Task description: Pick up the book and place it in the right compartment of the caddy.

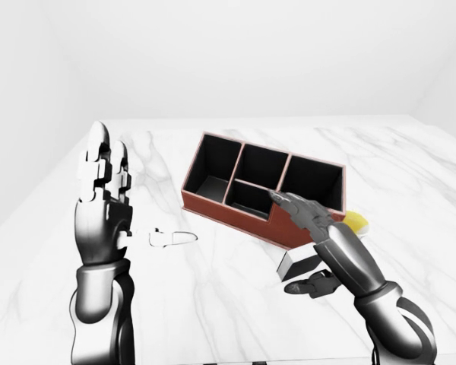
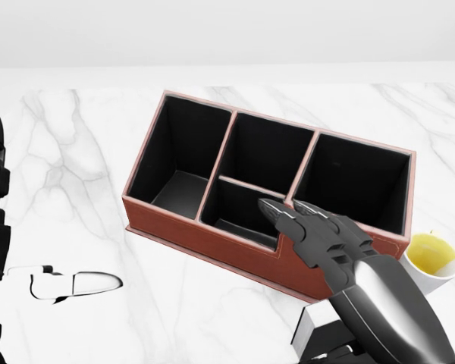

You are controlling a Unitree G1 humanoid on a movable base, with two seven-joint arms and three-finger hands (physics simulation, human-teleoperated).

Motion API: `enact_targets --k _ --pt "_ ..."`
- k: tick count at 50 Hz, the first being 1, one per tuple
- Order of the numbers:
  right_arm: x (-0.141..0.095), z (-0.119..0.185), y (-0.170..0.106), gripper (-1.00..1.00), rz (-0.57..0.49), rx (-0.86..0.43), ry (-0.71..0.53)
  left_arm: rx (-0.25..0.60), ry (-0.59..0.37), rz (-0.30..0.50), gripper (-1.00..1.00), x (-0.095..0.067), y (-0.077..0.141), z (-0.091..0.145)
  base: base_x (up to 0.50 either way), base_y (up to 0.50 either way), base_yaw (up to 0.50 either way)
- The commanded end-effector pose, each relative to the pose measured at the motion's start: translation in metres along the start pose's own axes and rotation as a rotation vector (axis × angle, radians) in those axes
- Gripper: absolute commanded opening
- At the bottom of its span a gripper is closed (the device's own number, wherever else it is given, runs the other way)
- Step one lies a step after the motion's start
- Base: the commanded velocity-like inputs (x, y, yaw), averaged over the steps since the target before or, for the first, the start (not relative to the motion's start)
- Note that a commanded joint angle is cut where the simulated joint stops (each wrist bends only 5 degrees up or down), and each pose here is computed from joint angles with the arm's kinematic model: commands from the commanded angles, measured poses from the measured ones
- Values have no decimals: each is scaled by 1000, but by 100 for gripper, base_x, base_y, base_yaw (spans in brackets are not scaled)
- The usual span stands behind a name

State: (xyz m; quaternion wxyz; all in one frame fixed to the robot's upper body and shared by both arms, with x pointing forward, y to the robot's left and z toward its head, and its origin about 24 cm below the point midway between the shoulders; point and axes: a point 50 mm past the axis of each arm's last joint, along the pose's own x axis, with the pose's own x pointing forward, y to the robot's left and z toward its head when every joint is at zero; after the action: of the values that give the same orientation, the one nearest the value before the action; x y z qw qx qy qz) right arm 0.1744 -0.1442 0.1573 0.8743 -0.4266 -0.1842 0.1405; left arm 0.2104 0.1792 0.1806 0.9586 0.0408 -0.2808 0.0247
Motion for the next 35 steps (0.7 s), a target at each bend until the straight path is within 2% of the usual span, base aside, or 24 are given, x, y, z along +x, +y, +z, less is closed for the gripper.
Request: enact_targets --k 1,6,13,24,35 --pt "-8 -11 8 66 55 -68 121 -6 0 5 100 -2 2 1 0 0 0" --pt "-10 -21 12 69 53 -113 194 -8 3 6 100 -3 1 1 0 0 0" --pt "-14 -33 23 58 67 -175 287 -9 9 6 100 -4 2 0 0 0 0" --pt "-15 -39 31 58 75 -258 326 -8 0 8 100 -6 4 3 0 0 0" --pt "-19 -35 32 56 86 -277 328 -7 -12 9 100 -7 4 7 0 0 0"
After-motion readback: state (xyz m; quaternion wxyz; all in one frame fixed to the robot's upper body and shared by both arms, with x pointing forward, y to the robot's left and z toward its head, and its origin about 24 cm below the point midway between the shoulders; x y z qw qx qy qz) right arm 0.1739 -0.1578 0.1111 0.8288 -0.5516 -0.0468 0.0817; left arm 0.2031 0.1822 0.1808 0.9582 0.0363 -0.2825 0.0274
